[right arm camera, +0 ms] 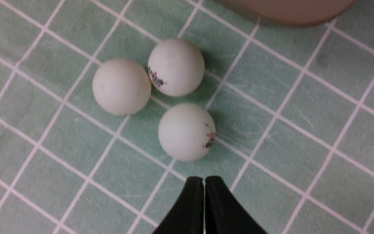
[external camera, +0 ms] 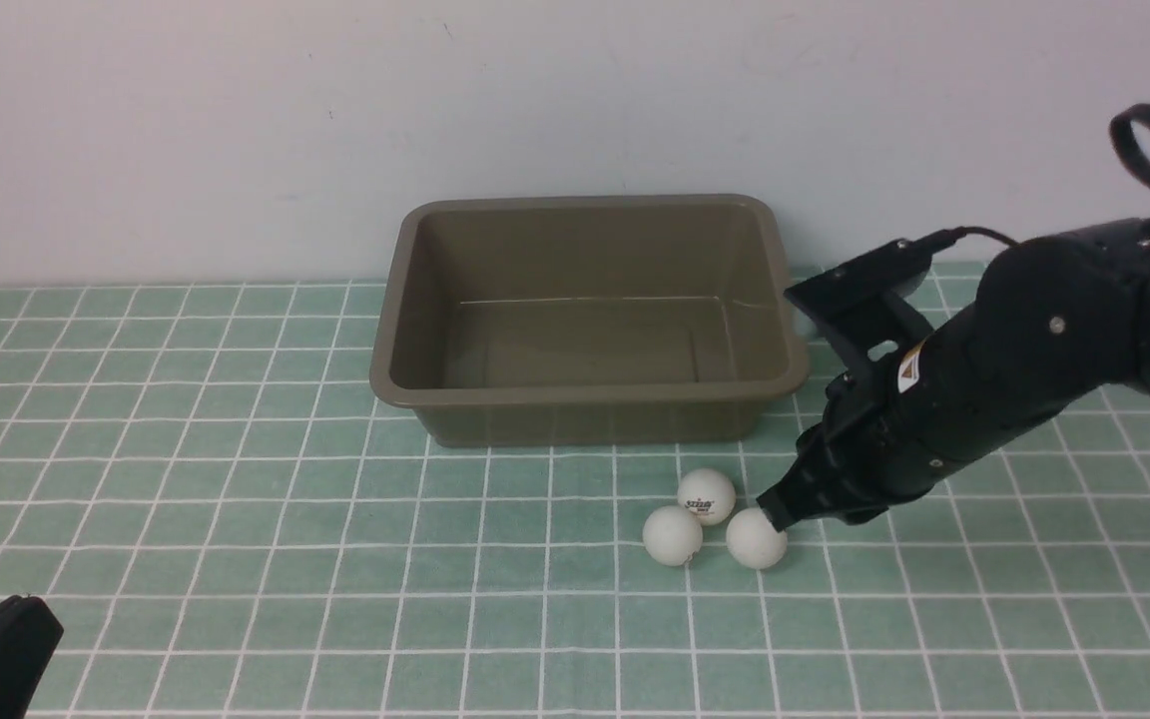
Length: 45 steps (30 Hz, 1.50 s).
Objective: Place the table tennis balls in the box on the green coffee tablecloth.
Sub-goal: 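Reach for and grasp a ping pong ball on the table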
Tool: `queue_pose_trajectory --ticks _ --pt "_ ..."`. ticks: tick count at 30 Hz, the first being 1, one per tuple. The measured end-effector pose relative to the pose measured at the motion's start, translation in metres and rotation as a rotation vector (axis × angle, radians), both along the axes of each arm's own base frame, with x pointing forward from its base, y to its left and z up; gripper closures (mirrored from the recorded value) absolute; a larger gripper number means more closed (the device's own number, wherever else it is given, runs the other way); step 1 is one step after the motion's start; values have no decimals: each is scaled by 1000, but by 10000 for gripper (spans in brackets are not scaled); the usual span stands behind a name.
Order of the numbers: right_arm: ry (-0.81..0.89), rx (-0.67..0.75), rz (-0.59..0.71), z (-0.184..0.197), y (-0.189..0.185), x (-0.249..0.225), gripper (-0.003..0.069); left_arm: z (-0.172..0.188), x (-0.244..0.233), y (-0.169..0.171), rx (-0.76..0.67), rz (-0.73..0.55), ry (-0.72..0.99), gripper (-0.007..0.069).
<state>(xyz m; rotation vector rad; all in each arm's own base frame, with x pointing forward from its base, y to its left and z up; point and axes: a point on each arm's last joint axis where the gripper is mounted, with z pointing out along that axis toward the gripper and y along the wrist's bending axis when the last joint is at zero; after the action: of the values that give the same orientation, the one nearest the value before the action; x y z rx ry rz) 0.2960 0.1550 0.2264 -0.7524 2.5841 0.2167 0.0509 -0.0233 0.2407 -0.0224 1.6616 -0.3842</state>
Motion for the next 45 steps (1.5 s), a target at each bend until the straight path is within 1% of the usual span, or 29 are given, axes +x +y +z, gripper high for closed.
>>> queue_pose_trajectory --ticks 1,3,6,7,10,11,12,14,17,22,30,33,35,38,39,43,45 --pt "26 -4 30 -7 3 1 580 0 0 0 0 0 0 633" --pt "43 -3 54 -12 4 1 529 0 0 0 -1 0 0 633" --pt "63 3 74 -18 7 2 396 0 0 0 -2 0 0 633" --pt "66 2 78 -20 7 3 370 0 0 0 -3 -1 0 633" --pt "64 -7 99 -24 8 4 226 0 0 0 -4 -1 0 633" --pt "60 -7 102 -24 8 5 218 0 0 0 -4 -1 0 633" --pt "56 -10 107 -26 9 6 154 0 0 0 -5 -1 0 633" --pt "45 -13 115 -29 10 8 92 0 0 0 -9 -2 0 633" --pt "43 -16 119 -33 12 12 53 0 0 0 -11 -2 -1 633" --pt "48 -19 119 -42 19 27 45 0 0 0 -12 -2 0 633" --pt "86 -51 135 -59 26 42 81 0 0 0 -12 -2 0 633" --pt "119 -91 135 -73 26 47 115 0 0 0 -12 -2 0 633" --pt "135 -114 121 -78 25 49 154 0 0 0 -12 -3 0 633" --pt "172 -137 100 -80 24 49 273 0 0 0 -12 -3 0 633" --pt "189 -143 98 -78 23 49 302 0 0 0 -12 -3 0 633" --pt "275 -164 107 -64 25 48 299 0 0 0 -12 -3 0 633" --pt "348 -148 126 -47 30 49 299 0 0 0 -12 -3 0 633"
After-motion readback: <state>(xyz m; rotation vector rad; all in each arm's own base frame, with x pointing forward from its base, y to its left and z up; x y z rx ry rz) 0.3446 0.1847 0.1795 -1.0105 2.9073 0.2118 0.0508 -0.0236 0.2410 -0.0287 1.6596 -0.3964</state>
